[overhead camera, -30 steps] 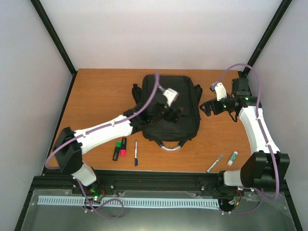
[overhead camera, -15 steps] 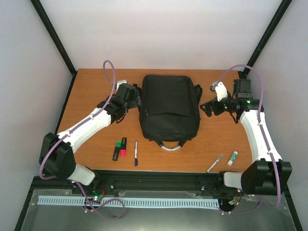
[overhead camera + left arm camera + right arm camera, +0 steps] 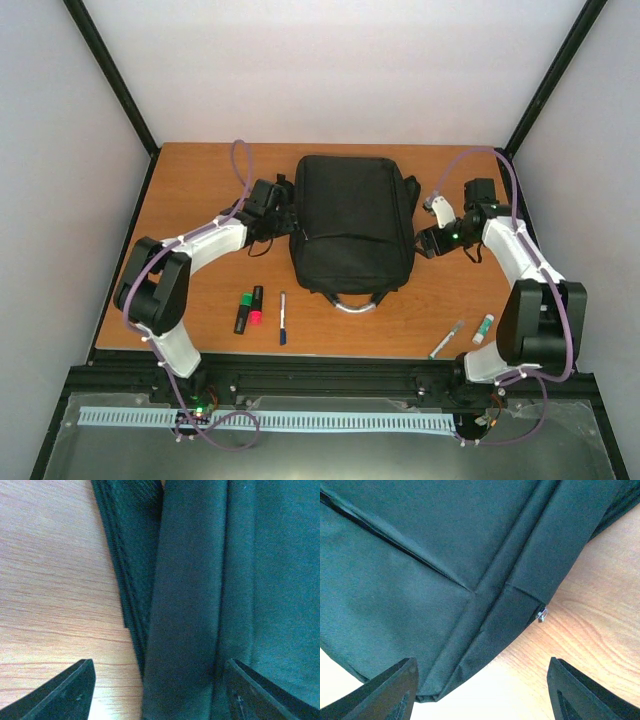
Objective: Pack the student bag
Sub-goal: Adjust the student bag at the center of the board.
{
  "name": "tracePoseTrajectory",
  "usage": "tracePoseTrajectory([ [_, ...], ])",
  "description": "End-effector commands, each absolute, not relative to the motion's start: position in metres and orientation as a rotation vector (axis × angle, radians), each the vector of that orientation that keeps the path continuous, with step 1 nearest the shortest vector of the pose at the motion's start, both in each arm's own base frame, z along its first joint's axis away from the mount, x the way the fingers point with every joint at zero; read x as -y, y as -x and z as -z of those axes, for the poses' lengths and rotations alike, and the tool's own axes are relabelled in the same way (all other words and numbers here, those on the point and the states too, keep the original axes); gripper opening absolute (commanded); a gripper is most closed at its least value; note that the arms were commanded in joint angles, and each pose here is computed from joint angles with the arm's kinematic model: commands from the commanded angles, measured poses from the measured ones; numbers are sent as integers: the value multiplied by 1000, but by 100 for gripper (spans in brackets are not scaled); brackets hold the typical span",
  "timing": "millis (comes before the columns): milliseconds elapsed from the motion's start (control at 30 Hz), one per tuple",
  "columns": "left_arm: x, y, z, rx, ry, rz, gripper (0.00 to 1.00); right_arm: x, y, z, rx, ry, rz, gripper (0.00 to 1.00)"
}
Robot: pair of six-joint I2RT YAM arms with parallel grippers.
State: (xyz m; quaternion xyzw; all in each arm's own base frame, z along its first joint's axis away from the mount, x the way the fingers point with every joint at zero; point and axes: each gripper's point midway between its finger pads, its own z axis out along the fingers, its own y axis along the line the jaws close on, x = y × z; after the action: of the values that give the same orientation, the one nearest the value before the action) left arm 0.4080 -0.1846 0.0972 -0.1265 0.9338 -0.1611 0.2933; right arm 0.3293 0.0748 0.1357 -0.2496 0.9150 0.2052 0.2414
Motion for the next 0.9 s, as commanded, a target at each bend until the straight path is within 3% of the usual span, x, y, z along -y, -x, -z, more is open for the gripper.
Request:
tracePoseTrajectory([
  [0,218,-420,-109,-2447,276,664,71,-76,-334,-116,-2537,678,-587,72],
  [533,251,-367,-104,-2424,152,923,45,-95,-387,-76,-2643,651,-722,59],
  [867,271,-323,-101,-2459,68,906,39,-110,-425,-65,-2654,681,-692,55],
])
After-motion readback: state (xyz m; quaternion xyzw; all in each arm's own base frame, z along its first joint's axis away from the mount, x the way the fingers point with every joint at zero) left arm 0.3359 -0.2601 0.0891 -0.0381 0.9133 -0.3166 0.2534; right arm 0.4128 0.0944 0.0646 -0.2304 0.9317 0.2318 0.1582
